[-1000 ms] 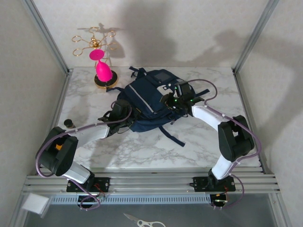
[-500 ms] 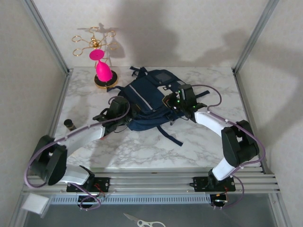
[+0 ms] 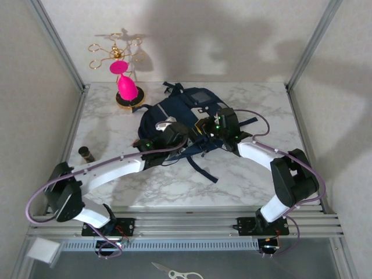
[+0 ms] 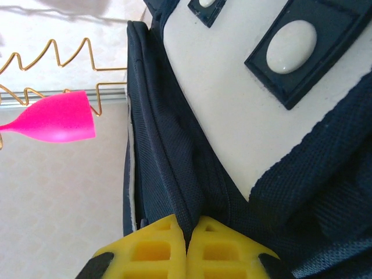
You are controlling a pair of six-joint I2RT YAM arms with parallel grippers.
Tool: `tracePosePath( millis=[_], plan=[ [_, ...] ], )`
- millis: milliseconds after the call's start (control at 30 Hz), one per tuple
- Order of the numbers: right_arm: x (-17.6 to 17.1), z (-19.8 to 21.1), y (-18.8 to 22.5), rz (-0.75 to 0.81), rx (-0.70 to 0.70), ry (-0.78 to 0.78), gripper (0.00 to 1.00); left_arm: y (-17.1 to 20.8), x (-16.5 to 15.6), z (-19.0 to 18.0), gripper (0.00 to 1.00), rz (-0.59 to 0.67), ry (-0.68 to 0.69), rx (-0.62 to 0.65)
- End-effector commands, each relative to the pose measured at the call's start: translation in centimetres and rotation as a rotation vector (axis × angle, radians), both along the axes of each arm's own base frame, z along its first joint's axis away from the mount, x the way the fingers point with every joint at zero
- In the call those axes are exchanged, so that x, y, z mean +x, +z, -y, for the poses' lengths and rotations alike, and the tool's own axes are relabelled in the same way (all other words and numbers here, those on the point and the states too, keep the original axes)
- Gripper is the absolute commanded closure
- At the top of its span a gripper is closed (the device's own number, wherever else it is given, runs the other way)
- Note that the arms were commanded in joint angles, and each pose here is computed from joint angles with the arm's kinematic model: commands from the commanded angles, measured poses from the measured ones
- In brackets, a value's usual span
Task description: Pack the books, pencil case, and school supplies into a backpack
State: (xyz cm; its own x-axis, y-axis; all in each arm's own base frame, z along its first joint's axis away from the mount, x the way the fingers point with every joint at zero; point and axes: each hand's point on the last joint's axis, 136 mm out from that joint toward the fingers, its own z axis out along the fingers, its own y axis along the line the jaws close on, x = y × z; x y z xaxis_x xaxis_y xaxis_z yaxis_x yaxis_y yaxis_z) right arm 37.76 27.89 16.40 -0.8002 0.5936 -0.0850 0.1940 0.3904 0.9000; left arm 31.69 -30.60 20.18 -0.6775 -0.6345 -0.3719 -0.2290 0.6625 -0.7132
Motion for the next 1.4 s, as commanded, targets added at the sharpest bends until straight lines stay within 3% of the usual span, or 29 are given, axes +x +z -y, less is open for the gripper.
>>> tracePosePath(
  millis=[0,100,500,833,1000,1233,1367],
  plan=[
    [-0.9,-2.1,5.4,0.127,0.143,0.072,1.0,-0.8,0.7,-2.2,0.55,-0.014,0.114,0.167],
    [-1.1,-2.0,6.0,0.144,0.144,0.061,1.0,-1.6,1.0,-3.0,0.56,-0.034,0.16,0.239],
    [-1.8,-2.3,6.2,0.158,0.161,0.068,1.0,-3.3,2.6,-3.1,0.62,-0.065,0.229,0.257],
    [-2.4,-3.0,6.3,0.166,0.166,0.087,1.0,-4.6,3.8,-3.8,0.64,-0.124,0.286,0.347],
    [-2.6,-3.1,6.4,0.172,0.174,0.091,1.0,-5.6,3.9,-5.6,0.67,-0.159,0.368,0.446],
    [-2.5,-2.7,6.0,0.178,0.152,0.076,1.0,-5.6,4.2,-5.7,0.76,-0.122,0.421,0.353],
    [-2.3,-2.6,5.9,0.178,0.146,0.071,1.0,-5.9,3.3,-6.7,0.79,-0.13,0.426,0.363]
  ],
)
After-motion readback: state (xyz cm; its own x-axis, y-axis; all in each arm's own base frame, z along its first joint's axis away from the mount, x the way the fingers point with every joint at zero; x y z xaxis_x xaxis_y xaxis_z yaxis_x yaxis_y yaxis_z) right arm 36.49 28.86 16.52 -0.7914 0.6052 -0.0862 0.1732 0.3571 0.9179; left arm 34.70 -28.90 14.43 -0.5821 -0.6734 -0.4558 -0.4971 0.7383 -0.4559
